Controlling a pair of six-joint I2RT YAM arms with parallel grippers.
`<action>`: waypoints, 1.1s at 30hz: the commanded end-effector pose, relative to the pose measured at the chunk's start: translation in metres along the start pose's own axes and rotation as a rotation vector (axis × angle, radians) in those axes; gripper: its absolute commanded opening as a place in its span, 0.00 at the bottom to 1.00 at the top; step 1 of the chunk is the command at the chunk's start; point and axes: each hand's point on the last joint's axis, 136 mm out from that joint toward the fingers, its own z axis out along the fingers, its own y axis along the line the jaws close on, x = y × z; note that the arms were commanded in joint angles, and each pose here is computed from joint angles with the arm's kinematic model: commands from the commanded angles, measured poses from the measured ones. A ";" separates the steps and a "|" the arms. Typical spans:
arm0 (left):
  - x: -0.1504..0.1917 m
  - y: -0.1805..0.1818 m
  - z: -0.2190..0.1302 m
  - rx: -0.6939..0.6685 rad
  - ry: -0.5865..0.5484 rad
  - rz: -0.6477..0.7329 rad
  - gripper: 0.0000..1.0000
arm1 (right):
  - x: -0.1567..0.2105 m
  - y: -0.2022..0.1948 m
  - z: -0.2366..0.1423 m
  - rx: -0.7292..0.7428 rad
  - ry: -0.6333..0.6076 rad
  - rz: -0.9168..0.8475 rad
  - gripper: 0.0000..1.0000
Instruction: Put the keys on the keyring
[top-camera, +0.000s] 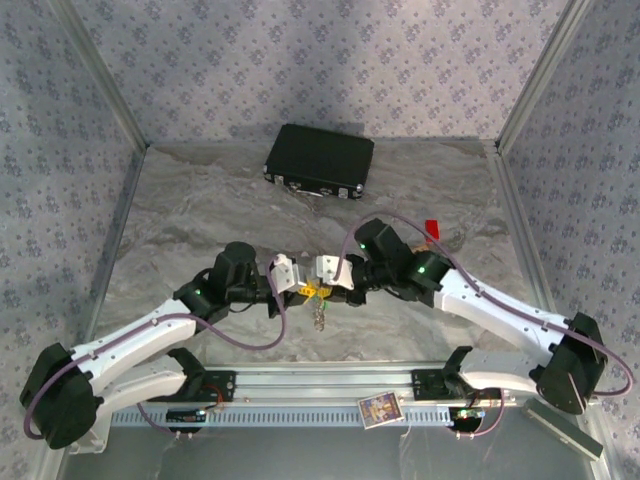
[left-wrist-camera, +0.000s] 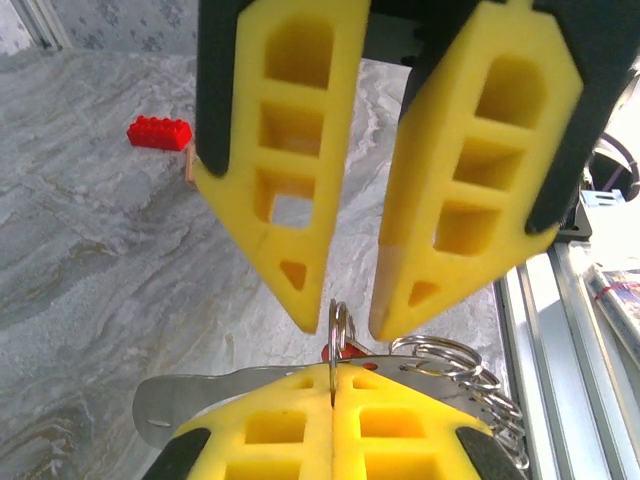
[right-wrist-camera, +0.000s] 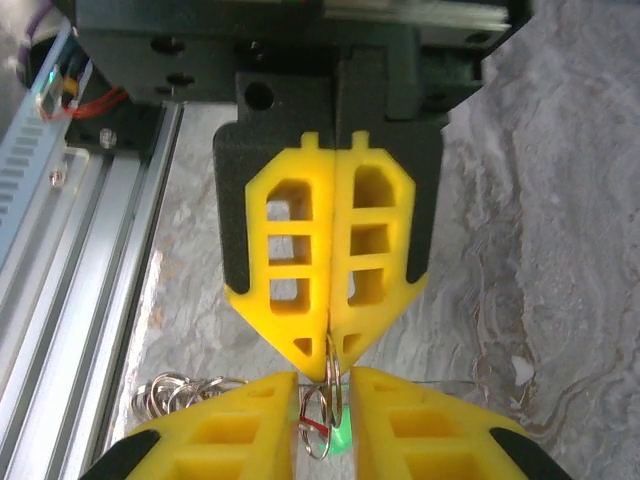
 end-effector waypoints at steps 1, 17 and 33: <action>-0.019 -0.003 -0.003 0.006 -0.108 0.018 0.00 | -0.007 0.001 -0.010 -0.001 -0.107 0.051 0.21; -0.025 -0.003 -0.006 -0.018 -0.200 0.025 0.00 | -0.003 0.000 0.002 -0.036 -0.179 0.122 0.19; -0.011 0.004 -0.006 -0.048 -0.045 0.029 0.21 | 0.005 0.001 -0.002 -0.040 -0.024 0.046 0.00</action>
